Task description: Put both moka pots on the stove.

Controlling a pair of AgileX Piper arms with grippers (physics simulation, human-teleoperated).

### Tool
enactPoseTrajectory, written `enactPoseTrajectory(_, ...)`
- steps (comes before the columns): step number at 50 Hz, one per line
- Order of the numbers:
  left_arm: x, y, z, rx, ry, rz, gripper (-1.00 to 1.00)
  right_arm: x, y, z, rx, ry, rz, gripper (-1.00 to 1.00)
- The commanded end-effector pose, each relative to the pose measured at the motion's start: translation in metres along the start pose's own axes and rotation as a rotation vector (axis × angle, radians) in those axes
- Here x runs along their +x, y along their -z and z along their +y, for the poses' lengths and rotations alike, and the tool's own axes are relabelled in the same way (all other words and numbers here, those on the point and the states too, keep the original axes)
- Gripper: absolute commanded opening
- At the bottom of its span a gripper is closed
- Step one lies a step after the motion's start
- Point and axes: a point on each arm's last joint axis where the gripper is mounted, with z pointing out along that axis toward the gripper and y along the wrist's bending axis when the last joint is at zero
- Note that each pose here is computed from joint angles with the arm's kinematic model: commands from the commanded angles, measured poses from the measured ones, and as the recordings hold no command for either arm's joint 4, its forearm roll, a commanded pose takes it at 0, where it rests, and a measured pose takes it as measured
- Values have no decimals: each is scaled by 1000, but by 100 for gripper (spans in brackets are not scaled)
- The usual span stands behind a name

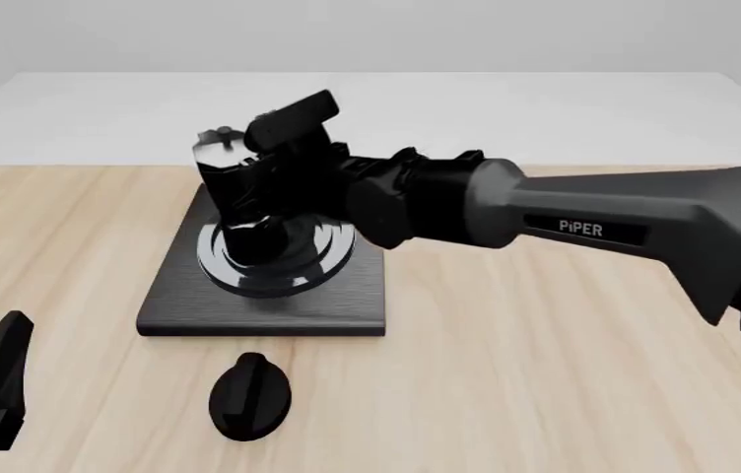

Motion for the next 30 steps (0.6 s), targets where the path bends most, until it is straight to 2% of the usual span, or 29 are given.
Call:
enactPoseTrajectory(1, 0, 0, 0, 0, 0, 0, 100, -14, -3, -1, 1, -16, -48, -100)
enactPoseTrajectory(30, 0, 0, 0, 0, 0, 0, 100, -3, -18, -3, 6, -27, -27, -100)
